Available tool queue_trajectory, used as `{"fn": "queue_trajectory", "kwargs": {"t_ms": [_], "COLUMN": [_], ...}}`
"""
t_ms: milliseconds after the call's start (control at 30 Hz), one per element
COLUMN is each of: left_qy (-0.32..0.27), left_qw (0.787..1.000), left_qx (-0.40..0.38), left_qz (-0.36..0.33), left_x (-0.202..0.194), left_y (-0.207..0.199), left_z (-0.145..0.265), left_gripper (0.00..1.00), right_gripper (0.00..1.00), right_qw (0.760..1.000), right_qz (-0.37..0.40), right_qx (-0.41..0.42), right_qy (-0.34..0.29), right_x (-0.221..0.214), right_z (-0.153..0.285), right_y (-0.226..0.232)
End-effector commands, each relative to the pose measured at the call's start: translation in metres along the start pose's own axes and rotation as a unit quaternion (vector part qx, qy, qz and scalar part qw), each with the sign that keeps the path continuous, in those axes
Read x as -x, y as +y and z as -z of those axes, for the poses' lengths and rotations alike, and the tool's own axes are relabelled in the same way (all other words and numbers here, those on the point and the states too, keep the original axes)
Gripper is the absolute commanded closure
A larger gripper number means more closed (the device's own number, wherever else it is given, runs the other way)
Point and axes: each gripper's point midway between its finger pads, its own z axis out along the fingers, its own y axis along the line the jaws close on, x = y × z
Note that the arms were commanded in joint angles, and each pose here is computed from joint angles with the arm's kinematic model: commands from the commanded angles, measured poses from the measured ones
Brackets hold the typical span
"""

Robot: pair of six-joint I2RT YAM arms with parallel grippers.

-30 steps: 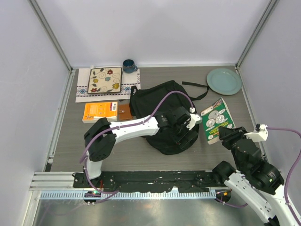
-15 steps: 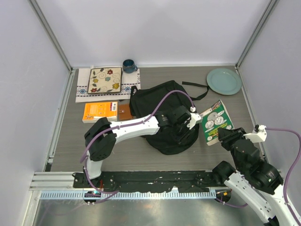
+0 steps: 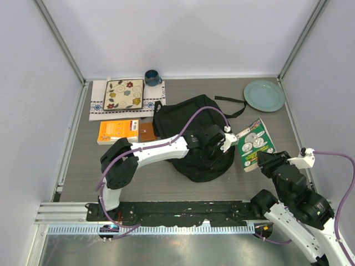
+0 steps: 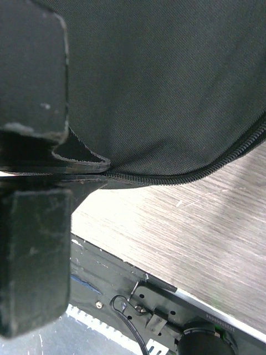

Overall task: Pack the student bag
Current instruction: Place the book in the student bag.

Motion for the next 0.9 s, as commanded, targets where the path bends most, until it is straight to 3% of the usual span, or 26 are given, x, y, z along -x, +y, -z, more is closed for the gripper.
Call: {"fn": "queue_trajectory", "kwargs": {"t_ms": [0,267,600,867], "left_qy": [-0.048,-0.131,-0.246,-0.338], "left_qw": [0.998,0.984,0.942,0.915], "left_qx": [0.031,0.108,0.199,0.184], "left_qz": [-0.004,0.044,0.108,0.118], "left_x": [0.032,0.073,0.121,0.149], "left_y": [0.002,0.035,0.074,0.062], "left_z": [0.024,0.081,0.166,0.21], "left_gripper": [1.0,1.0,1.0,1.0], "right_gripper": [1.0,1.0,1.0,1.0], "right_qw": [0.997,0.996,0.995,0.99], "right_qz": [-0.058,-0.067,-0.083,-0.103], "right_qx": [0.032,0.032,0.04,0.082], "right_qy": [-0.04,-0.056,-0.047,0.041], "right_x": [0.025,0.04,0.046,0.012], "right_z": [0.005,0.019,0.034,0.033], "right_y": [0.019,0.014,0.011,0.037]}}
